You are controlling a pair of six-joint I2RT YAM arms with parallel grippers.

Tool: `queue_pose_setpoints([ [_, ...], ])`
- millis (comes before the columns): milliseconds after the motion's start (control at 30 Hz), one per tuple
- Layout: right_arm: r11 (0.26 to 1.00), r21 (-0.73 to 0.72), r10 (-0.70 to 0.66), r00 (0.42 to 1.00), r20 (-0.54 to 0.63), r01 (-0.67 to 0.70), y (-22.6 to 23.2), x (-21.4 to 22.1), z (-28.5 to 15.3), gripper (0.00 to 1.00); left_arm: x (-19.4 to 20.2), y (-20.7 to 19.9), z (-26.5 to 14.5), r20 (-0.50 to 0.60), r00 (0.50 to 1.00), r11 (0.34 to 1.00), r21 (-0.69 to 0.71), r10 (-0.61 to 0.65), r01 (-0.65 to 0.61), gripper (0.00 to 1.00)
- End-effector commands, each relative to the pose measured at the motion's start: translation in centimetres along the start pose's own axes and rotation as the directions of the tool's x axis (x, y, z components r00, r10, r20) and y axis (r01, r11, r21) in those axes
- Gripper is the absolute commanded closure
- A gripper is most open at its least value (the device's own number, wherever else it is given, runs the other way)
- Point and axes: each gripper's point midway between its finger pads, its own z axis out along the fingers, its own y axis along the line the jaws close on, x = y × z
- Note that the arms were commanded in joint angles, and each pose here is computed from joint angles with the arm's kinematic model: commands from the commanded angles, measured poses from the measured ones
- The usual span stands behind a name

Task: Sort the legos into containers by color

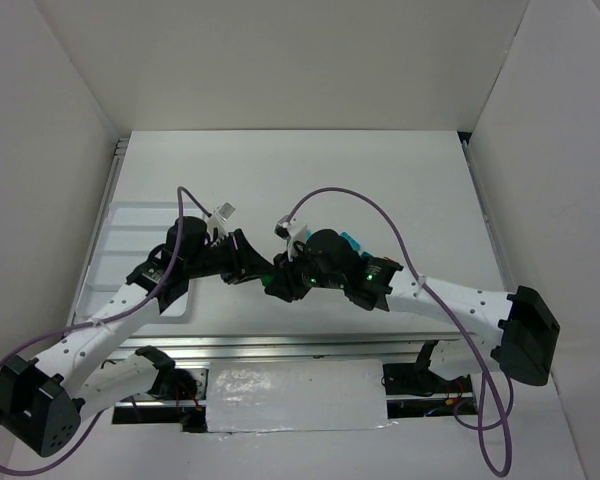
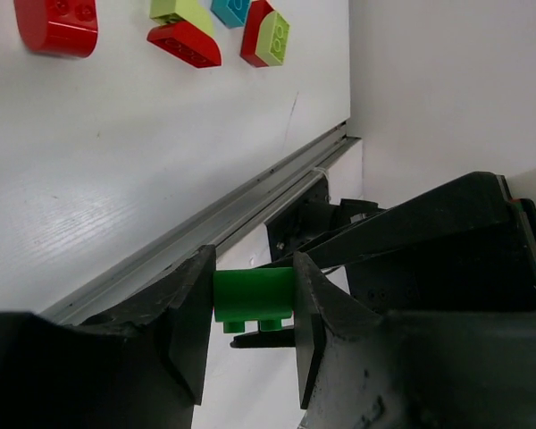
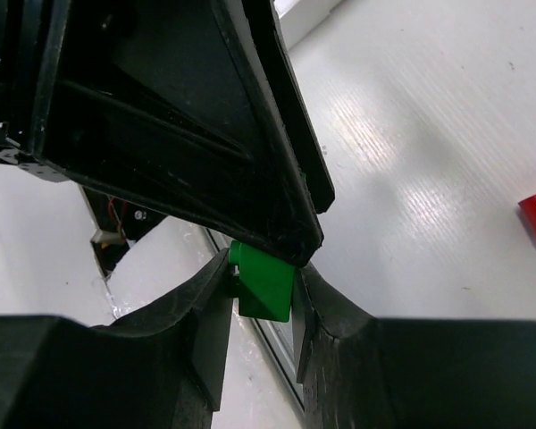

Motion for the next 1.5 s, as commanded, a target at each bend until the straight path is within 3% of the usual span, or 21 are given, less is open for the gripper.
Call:
queue_pose_setpoints([
  [0, 0.999, 0.035, -0.033, 0.991, 0.127, 0.028, 0.3, -4.5, 0.4, 0.98, -0.4, -0.7, 0.2, 0.007, 0.999, 0.999, -0.011, 0.034, -0.034, 0.75],
  [67, 0.998, 0.066, -0.028, 0.992, 0.123, 0.02, -0.2, -4.6, 0.7, 0.98, -0.6, -0.5, 0.1, 0.011, 0.999, 0.999, -0.028, 0.046, -0.046, 0.82],
  [100, 0.997, 0.072, -0.025, 0.993, 0.114, 0.017, -0.4, -4.4, 1.0, 0.99, -0.6, -0.7, 0.0, 0.01, 0.998, 0.998, -0.036, 0.058, -0.058, 0.95],
  [133, 0.997, 0.074, -0.025, 0.993, 0.115, 0.017, -0.4, -4.4, 1.1, 0.99, -0.8, -0.7, 0.0, 0.014, 0.998, 0.997, -0.042, 0.065, -0.064, 1.0],
  [233, 0.997, 0.07, -0.02, 0.992, 0.122, 0.011, -0.5, -4.5, 1.2, 0.96, -1.1, -0.8, -0.2, 0.018, 0.996, 0.995, -0.053, 0.084, -0.083, 1.0],
  [267, 0.998, 0.063, -0.019, 0.992, 0.127, 0.011, -0.3, -4.6, 1.2, 0.88, -1.2, -0.9, -0.2, 0.024, 0.996, 0.994, -0.055, 0.091, -0.089, 1.0],
  [300, 0.998, 0.065, -0.018, 0.991, 0.13, 0.009, -0.4, -4.5, 1.1, 0.35, -1.3, -1.0, -0.4, 0.033, 0.994, 0.994, -0.054, 0.101, -0.099, 1.0],
  [333, 0.998, 0.068, -0.006, 0.992, 0.129, -0.003, -0.5, -4.2, 1.1, 0.13, -1.4, -1.1, -0.6, 0.042, 0.993, 0.993, -0.053, 0.109, -0.107, 1.0],
  [367, 0.997, 0.072, 0.0, 0.991, 0.135, -0.01, -0.6, -4.2, 0.9, 0.01, -2.0, -0.9, -0.7, 0.071, 0.991, 0.991, -0.075, 0.116, -0.11, 1.0],
  [667, 0.991, 0.121, 0.032, 0.986, 0.162, -0.052, -2.2, -2.6, -0.6, 0.0, -6.7, 2.8, -3.8, 0.256, 0.949, 0.907, -0.416, 0.185, -0.065, 1.0],
  [833, 0.983, 0.16, 0.055, 0.976, 0.21, -0.089, -3.2, -1.6, -2.7, 0.0, -12.7, 7.8, -8.8, 0.494, 0.846, 0.74, -0.643, 0.201, 0.2, 1.0],
  [900, 0.98, 0.167, 0.066, 0.972, 0.226, -0.105, -3.5, -1.4, -3.2, 0.0, -15.4, 10.2, -11.3, 0.604, 0.78, 0.691, -0.635, 0.164, 0.346, 1.0],
  [967, 0.978, 0.173, 0.073, 0.968, 0.24, -0.117, -3.6, -1.2, -3.9, 0.0, -17.0, 12.4, -12.0, 0.651, 0.748, 0.659, -0.62, 0.13, 0.426, 1.0],
  [1000, 0.978, 0.169, 0.077, 0.968, 0.241, -0.12, -3.6, -1.2, -4.2, 0.0, -19.1, 13.3, -13.2, 0.714, 0.688, 0.657, -0.583, 0.131, 0.479, 1.0],
  [1067, 0.979, 0.165, 0.083, 0.971, 0.223, -0.121, -3.4, -0.7, -4.7, 0.0, -21.2, 15.6, -14.4, 0.771, 0.622, 0.618, -0.557, 0.137, 0.555, 1.0],
  [1100, 0.978, 0.166, 0.092, 0.971, 0.219, -0.13, -3.4, -0.5, -4.9, 0.0, -22.8, 15.6, -14.5, 0.802, 0.578, 0.64, -0.523, 0.146, 0.563, 1.0],
  [1133, 0.976, 0.167, 0.1, 0.971, 0.217, -0.138, -3.3, -0.3, -5.5, 0.0, -23.4, 16.6, -13.9, 0.803, 0.579, 0.631, -0.524, 0.141, 0.573, 1.0],
  [1267, 0.978, 0.141, 0.119, 0.97, 0.212, -0.151, -2.9, 0.8, -6.9, 0.0, -28.2, 18.5, -14.9, 0.852, 0.494, 0.65, -0.476, 0.173, 0.593, 1.0],
  [1367, 0.98, 0.137, 0.117, 0.974, 0.193, -0.144, -2.9, 1.8, -7.7, 0.0, -30.3, 21.2, -15.4, 0.861, 0.481, 0.639, -0.464, 0.164, 0.613, 1.0],
  [1467, 0.974, 0.17, 0.119, 0.977, 0.179, -0.15, -3.6, 2.6, -8.3, 0.0, -30.2, 25.7, -14.1, 0.857, 0.505, 0.598, -0.459, 0.102, 0.657, 1.0],
])
